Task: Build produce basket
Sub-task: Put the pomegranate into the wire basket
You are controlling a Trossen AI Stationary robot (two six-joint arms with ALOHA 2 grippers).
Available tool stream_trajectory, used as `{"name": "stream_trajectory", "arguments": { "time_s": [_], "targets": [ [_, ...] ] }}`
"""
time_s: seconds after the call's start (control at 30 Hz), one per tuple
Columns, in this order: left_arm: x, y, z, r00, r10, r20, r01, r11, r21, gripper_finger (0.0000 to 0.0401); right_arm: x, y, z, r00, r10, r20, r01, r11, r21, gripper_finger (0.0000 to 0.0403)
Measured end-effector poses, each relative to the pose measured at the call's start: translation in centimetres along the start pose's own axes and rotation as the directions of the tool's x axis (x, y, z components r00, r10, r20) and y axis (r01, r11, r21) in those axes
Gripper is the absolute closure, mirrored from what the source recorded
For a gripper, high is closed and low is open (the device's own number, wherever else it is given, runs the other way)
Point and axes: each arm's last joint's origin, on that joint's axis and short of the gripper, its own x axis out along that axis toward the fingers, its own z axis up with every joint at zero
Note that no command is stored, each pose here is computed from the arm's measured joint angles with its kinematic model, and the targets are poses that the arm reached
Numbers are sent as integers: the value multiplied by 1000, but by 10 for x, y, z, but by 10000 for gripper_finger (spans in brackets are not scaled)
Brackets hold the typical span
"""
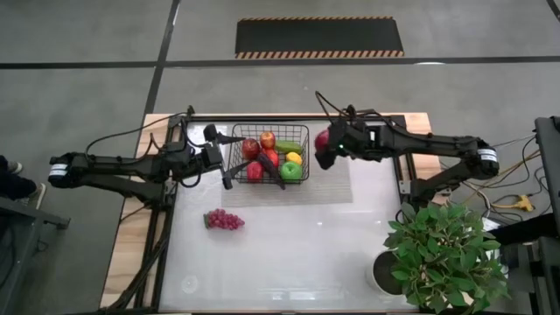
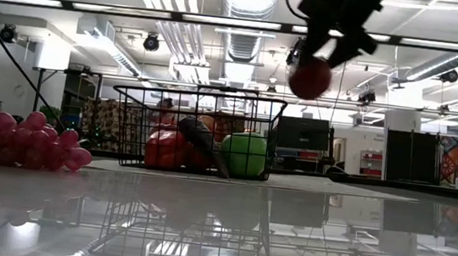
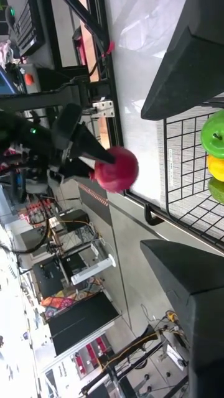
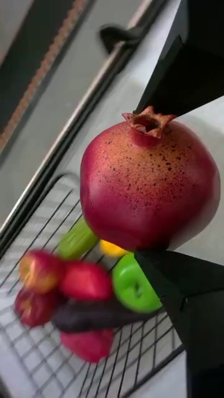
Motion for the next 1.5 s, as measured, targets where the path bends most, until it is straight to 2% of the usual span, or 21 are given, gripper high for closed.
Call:
{"name": "stream_trajectory", "arguments": {
  "time_s": [0.2, 0.37, 0.6, 0.87, 1.1, 1.3, 1.5],
  "targets": [
    [0, 0, 0, 1000, 1, 2, -1, 1000, -1, 90, 19, 27, 24, 998, 66, 17, -62, 982, -179, 94],
    [0, 0, 0, 1000, 1, 2, -1, 1000, -1, 90, 42, 53, 45, 997, 74, 2, -68, 928, -367, 94],
    [0, 0, -1, 1000, -1, -3, 1, 1000, 1, 90, 74, 82, 63, 997, 71, -22, -73, 857, -511, 94],
    [0, 0, -1, 1000, -2, -6, 2, 1000, 2, 90, 110, 101, 61, 995, 32, -96, -83, 795, -601, 94],
    [0, -1, -2, 1000, -2, -7, 2, 1000, 2, 90, 132, 111, 57, 991, -10, -134, -74, 794, -604, 94],
    [0, -1, -2, 1000, -2, -7, 2, 1000, 2, 90, 151, 114, 49, 981, -111, -157, -17, 763, -647, 94],
    [0, -1, -2, 1000, -2, -7, 2, 1000, 2, 90, 161, 115, 43, 975, -130, -179, -17, 762, -647, 90]
  ]
}}
